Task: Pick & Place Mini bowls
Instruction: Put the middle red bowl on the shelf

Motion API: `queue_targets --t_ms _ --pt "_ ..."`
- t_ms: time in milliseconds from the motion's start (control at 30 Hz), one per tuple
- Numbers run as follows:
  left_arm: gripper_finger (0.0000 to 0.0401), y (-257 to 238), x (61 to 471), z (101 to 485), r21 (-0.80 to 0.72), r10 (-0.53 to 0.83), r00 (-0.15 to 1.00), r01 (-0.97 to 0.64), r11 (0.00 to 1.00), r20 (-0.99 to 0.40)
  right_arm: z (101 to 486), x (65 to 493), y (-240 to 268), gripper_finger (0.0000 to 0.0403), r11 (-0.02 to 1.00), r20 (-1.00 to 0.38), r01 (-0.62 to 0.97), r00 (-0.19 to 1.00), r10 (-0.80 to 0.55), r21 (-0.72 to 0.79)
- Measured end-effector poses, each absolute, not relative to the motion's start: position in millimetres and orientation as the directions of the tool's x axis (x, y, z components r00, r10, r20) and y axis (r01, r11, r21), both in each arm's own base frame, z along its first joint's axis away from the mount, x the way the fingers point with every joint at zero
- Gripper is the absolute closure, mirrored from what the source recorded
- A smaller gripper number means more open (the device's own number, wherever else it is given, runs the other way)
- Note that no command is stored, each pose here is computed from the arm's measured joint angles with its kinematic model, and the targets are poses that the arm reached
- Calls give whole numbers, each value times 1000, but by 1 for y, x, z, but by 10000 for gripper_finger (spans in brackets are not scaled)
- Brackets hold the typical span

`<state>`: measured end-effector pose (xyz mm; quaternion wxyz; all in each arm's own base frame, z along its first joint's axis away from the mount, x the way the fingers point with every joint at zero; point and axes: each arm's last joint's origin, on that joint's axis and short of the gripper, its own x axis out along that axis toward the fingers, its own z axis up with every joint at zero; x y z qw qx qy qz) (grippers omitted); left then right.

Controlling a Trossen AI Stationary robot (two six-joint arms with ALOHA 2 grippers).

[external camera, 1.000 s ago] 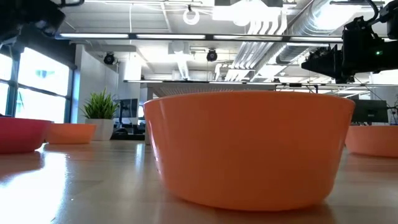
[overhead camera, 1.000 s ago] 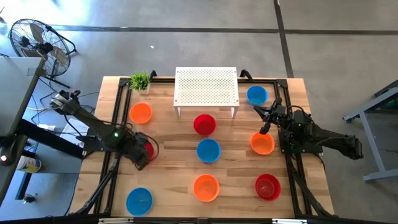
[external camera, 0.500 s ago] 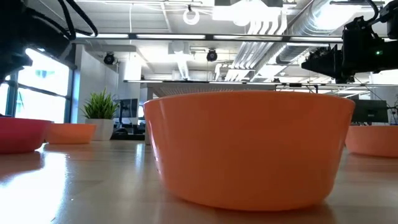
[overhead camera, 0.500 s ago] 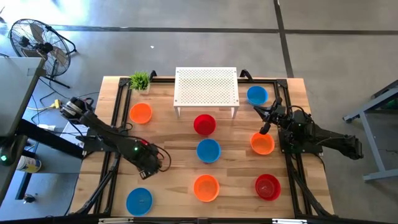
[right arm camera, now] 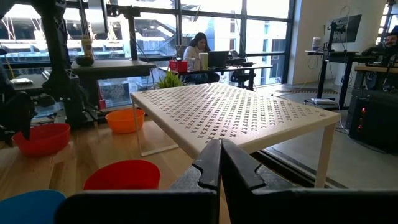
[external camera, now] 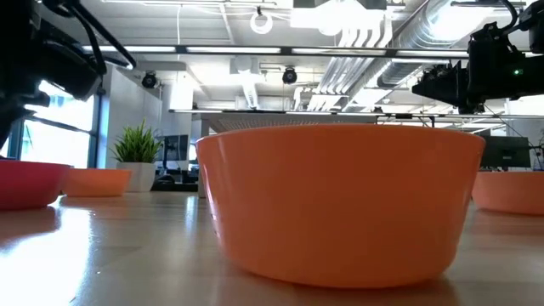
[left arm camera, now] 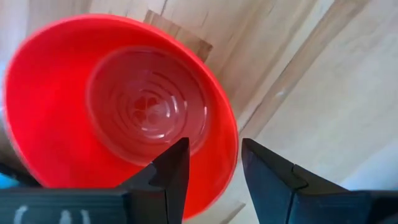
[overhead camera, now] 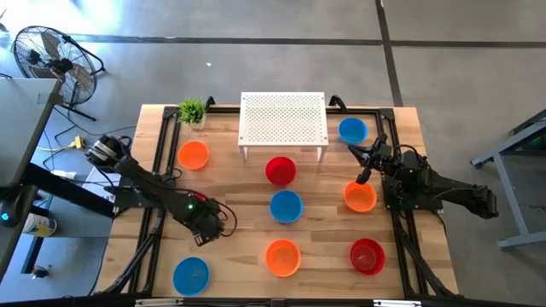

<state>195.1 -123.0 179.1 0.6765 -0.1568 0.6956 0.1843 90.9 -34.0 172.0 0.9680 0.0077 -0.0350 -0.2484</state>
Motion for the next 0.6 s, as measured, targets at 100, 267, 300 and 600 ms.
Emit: queue_targets --t_ms 100,267,300,600 --pt "270 -124 197 175 63 50 -38 -467 882 -998 172 91 -34 402 877 64 480 874 -481 32" --pt "348 -125 199 173 57 45 -37 -467 882 -998 172 91 -34 402 877 64 480 874 -481 32" --pt "369 -125 199 173 54 39 -40 -467 883 -998 172 91 -34 402 877 64 480 874 -481 32" --pt "397 -113 208 211 -6 37 76 -501 865 -996 172 91 -34 402 877 65 480 874 -481 32"
